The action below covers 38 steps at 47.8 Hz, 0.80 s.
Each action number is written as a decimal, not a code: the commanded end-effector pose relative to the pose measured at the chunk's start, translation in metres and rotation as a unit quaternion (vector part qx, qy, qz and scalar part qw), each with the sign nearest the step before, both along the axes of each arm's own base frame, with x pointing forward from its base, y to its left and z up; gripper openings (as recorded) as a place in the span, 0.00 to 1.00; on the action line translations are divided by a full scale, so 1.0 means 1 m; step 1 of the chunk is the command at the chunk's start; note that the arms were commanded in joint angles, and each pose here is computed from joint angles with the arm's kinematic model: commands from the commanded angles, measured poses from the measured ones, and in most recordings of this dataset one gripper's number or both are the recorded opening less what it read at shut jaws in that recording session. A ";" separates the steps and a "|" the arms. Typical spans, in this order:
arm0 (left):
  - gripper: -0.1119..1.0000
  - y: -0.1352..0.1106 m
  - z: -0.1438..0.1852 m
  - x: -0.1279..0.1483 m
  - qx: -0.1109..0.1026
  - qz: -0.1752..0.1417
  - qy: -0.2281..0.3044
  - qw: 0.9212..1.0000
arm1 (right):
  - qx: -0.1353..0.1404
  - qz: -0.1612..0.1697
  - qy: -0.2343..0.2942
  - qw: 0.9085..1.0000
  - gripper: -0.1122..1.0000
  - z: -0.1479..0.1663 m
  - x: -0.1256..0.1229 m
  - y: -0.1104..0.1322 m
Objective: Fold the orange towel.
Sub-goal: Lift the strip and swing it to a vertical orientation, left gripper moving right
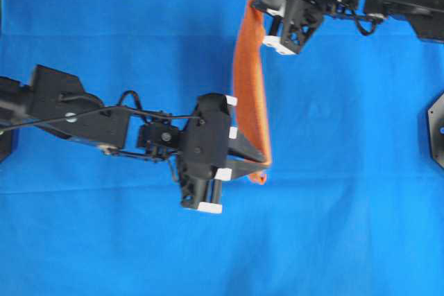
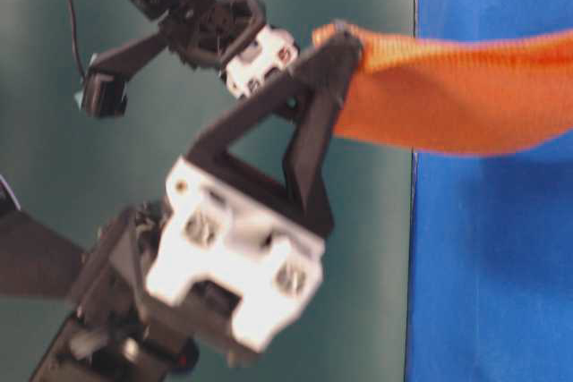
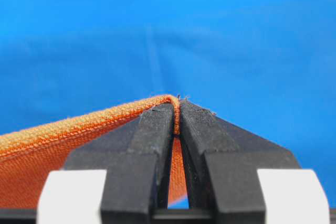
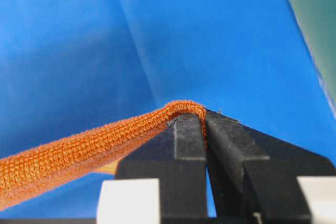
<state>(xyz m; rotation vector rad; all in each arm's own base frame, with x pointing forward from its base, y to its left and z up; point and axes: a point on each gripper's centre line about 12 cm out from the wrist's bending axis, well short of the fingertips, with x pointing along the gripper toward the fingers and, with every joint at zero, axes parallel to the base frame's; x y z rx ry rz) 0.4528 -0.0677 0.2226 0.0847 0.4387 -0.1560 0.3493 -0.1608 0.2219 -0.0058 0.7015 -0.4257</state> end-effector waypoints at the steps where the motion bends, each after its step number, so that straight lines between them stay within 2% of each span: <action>1: 0.11 -0.010 0.023 0.016 0.000 -0.011 -0.048 0.999 | -0.009 -0.021 -0.020 1.000 0.12 0.016 -0.020 -0.009; 7: 0.11 -0.015 0.020 0.042 0.021 -0.020 -0.063 0.998 | -0.008 -0.030 -0.019 0.999 0.12 0.016 -0.046 -0.001; 17: 0.11 -0.018 0.005 0.064 0.024 -0.021 -0.060 0.998 | -0.001 -0.036 0.002 0.999 0.12 0.008 -0.065 0.007; 19: 0.11 -0.018 -0.001 0.064 0.018 -0.018 -0.053 0.998 | 0.000 -0.036 0.007 0.999 0.12 0.005 -0.064 0.006; 28: 0.11 -0.017 -0.020 0.045 0.006 -0.013 -0.020 1.000 | 0.005 -0.022 0.020 1.000 0.12 -0.015 -0.040 -0.002; 38: 0.11 -0.016 -0.044 0.010 -0.039 0.008 0.032 0.999 | 0.003 0.007 0.018 1.000 0.12 -0.038 0.006 -0.013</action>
